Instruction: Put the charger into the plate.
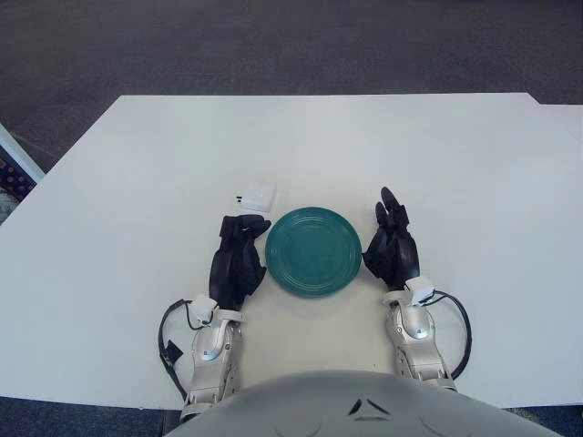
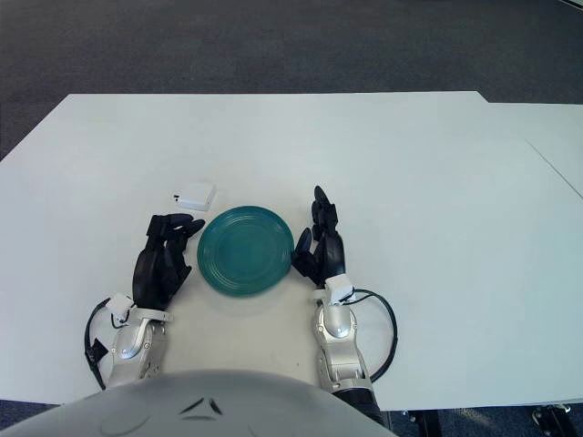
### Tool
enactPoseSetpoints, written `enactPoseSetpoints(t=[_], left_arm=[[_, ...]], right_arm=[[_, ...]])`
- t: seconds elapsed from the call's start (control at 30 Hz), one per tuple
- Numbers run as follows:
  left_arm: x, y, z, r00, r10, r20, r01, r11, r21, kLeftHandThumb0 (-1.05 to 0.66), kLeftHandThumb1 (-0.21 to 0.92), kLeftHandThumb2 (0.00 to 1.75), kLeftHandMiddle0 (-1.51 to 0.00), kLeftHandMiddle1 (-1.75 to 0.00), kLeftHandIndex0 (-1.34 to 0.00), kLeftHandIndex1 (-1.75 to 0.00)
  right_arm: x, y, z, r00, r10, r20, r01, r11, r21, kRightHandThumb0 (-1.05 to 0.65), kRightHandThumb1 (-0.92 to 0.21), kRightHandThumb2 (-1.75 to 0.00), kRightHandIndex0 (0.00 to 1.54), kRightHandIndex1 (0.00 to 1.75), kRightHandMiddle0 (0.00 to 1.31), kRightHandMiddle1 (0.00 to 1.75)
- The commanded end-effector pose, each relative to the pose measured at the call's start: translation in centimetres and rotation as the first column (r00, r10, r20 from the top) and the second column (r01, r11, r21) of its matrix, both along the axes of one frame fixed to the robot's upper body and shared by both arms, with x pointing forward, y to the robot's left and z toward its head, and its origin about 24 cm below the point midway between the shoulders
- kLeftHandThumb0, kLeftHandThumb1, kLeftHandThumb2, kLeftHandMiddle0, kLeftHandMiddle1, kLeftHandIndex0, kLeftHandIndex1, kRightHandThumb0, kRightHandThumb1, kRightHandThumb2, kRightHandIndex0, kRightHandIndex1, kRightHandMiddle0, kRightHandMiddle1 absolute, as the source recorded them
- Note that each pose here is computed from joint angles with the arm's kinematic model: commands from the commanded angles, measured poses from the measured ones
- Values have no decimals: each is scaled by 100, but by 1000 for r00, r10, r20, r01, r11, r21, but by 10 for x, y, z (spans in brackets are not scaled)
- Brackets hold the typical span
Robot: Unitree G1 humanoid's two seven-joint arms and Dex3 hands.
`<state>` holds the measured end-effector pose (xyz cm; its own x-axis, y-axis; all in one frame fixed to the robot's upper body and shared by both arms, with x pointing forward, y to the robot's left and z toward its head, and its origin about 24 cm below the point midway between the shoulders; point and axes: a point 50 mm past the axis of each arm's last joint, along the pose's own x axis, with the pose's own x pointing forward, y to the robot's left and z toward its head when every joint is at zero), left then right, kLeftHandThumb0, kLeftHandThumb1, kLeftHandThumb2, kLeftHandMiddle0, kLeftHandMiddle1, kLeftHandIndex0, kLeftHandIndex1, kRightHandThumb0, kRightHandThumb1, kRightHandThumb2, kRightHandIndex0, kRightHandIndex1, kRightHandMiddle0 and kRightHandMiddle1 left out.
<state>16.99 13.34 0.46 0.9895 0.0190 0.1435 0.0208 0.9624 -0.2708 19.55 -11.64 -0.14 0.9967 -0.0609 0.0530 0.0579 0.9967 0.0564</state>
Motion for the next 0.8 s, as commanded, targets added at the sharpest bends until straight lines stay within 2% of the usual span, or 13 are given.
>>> enactPoseSetpoints(t=[0.0,0.03,0.23,0.33,0.5,0.57,0.6,0.77], left_arm=[[-8,-4,-17,997,-7,-83,2,998,-62,-105,92,77,-14,-49,0,-141],[-7,-4,-16,997,-14,-79,9,998,-70,-105,92,77,-17,-35,0,-136],[-6,-5,-15,997,-38,-71,32,996,-84,-105,92,77,-20,-11,0,-121],[-6,-5,-16,996,-38,-76,29,993,-111,-105,92,76,-19,-7,0,-113],[-6,-4,-16,996,-31,-89,20,992,-122,-105,92,74,-28,-9,0,-133],[-6,-3,-17,995,-32,-98,20,992,-124,-105,92,74,-25,-6,0,-118],[-6,-3,-17,994,-32,-104,19,992,-121,-105,92,74,-25,-6,0,-115],[-5,-2,-18,994,-22,-105,10,994,-111,-105,92,74,-24,-3,0,-120]], right_arm=[[-15,0,-24,988,-11,-151,10,1000,-9,-67,-92,-101,5,0,0,23],[-15,1,-24,989,-13,-149,12,1000,-9,-67,-92,-101,6,0,0,23],[-15,1,-23,990,-21,-141,20,1000,-8,-68,-92,-101,7,1,0,25],[-16,2,-21,990,-27,-135,28,1000,7,-67,-92,-101,8,1,0,28],[-16,1,-21,990,-24,-137,27,999,20,-67,-92,-102,9,1,0,31],[-16,0,-21,990,-23,-142,27,999,25,-66,-92,-102,8,0,0,31],[-15,0,-22,989,-22,-144,26,999,26,-66,-92,-102,8,0,0,31],[-14,2,-23,989,-15,-148,19,1000,25,-66,-92,-102,7,0,0,30]])
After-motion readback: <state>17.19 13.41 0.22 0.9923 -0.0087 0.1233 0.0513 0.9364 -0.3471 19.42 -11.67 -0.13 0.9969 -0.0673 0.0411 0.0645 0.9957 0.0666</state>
